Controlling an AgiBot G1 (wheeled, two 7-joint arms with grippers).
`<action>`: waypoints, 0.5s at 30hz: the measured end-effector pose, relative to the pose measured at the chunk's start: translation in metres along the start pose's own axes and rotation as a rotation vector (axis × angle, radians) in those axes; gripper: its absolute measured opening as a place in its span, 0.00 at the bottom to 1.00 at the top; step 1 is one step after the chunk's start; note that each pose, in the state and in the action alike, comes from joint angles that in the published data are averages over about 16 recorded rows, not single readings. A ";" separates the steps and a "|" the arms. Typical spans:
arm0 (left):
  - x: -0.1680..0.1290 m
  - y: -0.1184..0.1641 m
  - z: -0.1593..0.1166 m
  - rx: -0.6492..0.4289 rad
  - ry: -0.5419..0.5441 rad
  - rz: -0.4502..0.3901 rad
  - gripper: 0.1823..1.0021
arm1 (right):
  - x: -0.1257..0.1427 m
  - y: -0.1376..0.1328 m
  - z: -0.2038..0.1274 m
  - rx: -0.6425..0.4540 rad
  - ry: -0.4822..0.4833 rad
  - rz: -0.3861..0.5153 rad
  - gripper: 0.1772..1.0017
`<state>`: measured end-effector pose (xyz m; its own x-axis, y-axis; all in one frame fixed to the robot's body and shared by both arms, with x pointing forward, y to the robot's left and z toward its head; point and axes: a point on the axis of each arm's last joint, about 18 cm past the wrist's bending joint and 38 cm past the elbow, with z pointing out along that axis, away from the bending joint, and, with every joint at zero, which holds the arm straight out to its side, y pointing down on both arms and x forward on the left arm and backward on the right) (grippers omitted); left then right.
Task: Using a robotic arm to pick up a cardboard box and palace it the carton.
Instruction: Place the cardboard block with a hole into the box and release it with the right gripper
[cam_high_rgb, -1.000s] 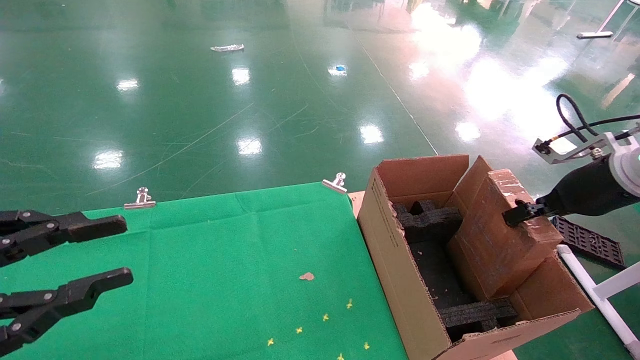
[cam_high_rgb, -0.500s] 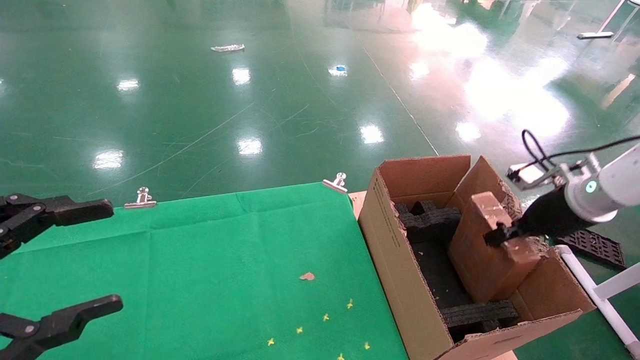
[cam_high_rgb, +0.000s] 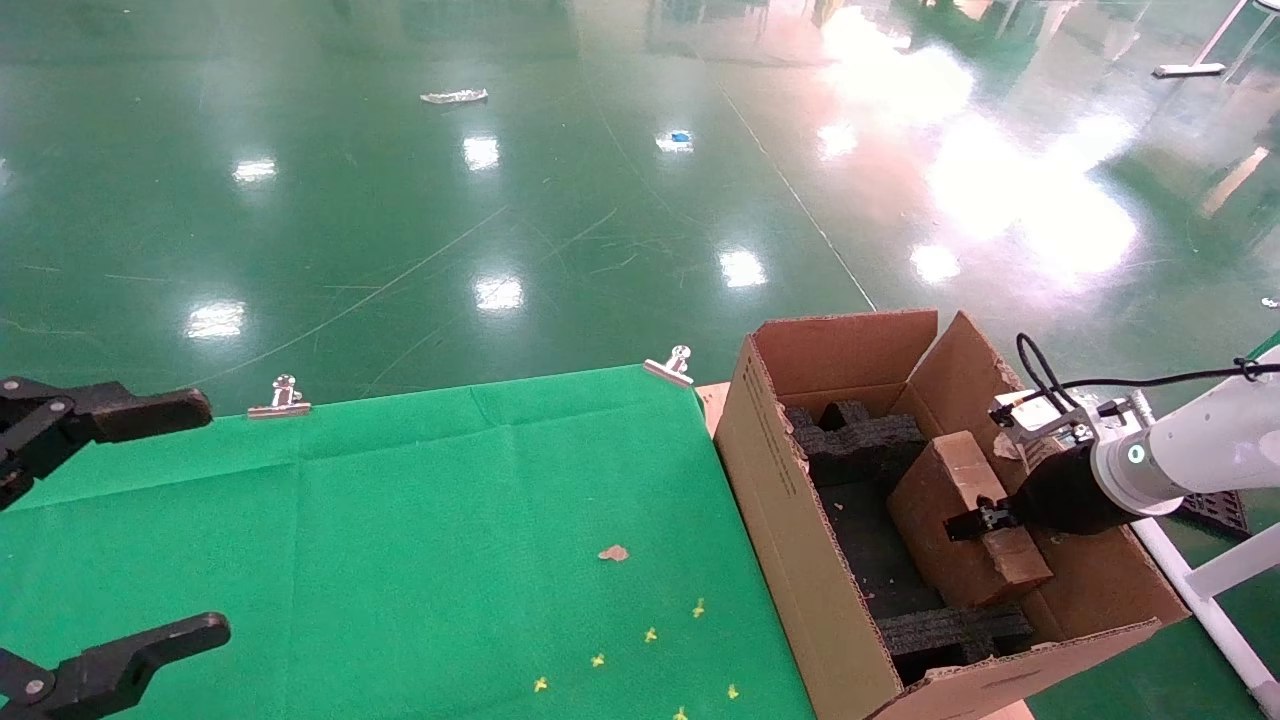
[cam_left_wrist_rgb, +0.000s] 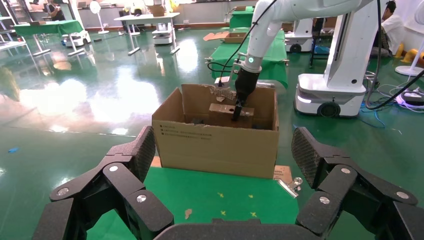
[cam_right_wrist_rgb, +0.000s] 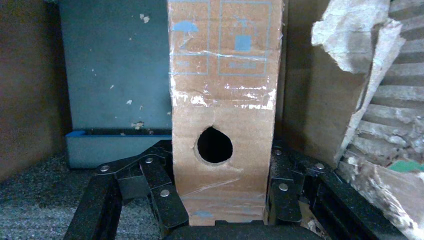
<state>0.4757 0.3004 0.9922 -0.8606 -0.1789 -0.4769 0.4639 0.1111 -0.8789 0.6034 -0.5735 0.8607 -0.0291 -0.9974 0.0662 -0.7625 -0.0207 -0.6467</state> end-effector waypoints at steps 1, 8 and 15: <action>0.000 0.000 0.000 0.000 0.000 0.000 0.96 | 0.000 0.001 0.001 0.000 0.000 -0.002 0.17; 0.000 0.000 0.000 0.000 0.000 0.000 0.99 | 0.002 0.000 0.000 -0.003 0.006 -0.015 0.17; 0.000 0.000 0.000 0.000 0.000 0.000 1.00 | 0.004 -0.004 -0.006 -0.004 0.014 -0.024 0.21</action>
<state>0.4757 0.3004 0.9922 -0.8606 -0.1789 -0.4769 0.4639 0.1111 -0.8789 0.6028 -0.5768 0.8680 -0.0198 -0.9955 0.0929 -0.7658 -0.0447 -0.6415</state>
